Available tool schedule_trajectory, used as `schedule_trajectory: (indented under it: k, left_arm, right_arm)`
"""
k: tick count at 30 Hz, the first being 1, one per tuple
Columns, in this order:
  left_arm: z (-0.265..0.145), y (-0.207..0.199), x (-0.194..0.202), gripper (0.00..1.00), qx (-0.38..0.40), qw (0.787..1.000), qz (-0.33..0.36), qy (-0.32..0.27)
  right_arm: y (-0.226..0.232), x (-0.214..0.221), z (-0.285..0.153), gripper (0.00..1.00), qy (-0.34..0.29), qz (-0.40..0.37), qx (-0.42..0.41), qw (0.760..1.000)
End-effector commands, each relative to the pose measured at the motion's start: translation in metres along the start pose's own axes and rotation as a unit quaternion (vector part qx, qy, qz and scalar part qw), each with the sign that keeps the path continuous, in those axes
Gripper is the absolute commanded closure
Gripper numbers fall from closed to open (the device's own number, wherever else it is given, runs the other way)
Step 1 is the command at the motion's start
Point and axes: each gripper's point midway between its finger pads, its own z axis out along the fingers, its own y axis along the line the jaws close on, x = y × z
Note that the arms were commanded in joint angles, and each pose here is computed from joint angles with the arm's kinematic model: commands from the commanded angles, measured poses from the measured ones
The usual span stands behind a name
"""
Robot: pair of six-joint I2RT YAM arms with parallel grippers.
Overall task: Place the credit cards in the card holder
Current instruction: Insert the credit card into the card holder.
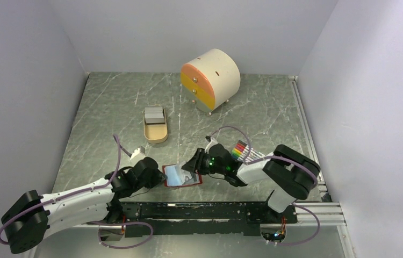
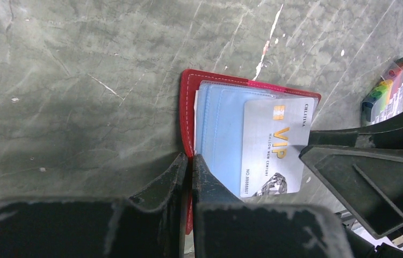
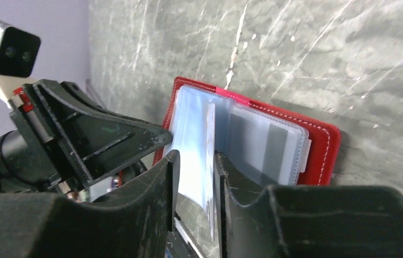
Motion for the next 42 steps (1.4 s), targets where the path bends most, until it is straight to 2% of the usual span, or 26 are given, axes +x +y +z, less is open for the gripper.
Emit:
schedule_trajectory:
  k: [1, 9, 13, 23, 35, 42]
  left_arm:
    - [0.001, -0.002, 0.004, 0.91, 0.011, 1.0, 0.006, 0.006]
    - [0.001, -0.002, 0.004, 0.91, 0.009, 1.0, 0.009, 0.006]
    - [0.001, -0.001, 0.004, 0.91, 0.011, 1.0, 0.01, 0.005]
    - [0.001, -0.004, 0.004, 0.91, 0.015, 1.0, 0.012, 0.006]
    - [0.001, -0.008, 0.004, 0.91, 0.021, 1.0, 0.014, 0.006]
    - [0.0, -0.009, 0.003, 0.91, 0.023, 1.0, 0.013, 0.005]
  right_arm:
    - [-0.039, 0.001, -0.008, 0.64, 0.016, -0.064, 0.118, 0.991]
    - [-0.039, -0.004, -0.013, 0.63, 0.015, -0.109, 0.156, 0.982]
    - [-0.026, 0.001, -0.008, 0.65, 0.023, -0.118, 0.134, 0.984]
    - [-0.017, 0.019, 0.006, 0.63, 0.048, -0.122, 0.129, 0.983]
    - [0.003, 0.028, 0.02, 0.63, 0.065, -0.115, 0.077, 0.988]
    - [0.014, 0.026, 0.018, 0.63, 0.054, -0.119, 0.052, 0.99]
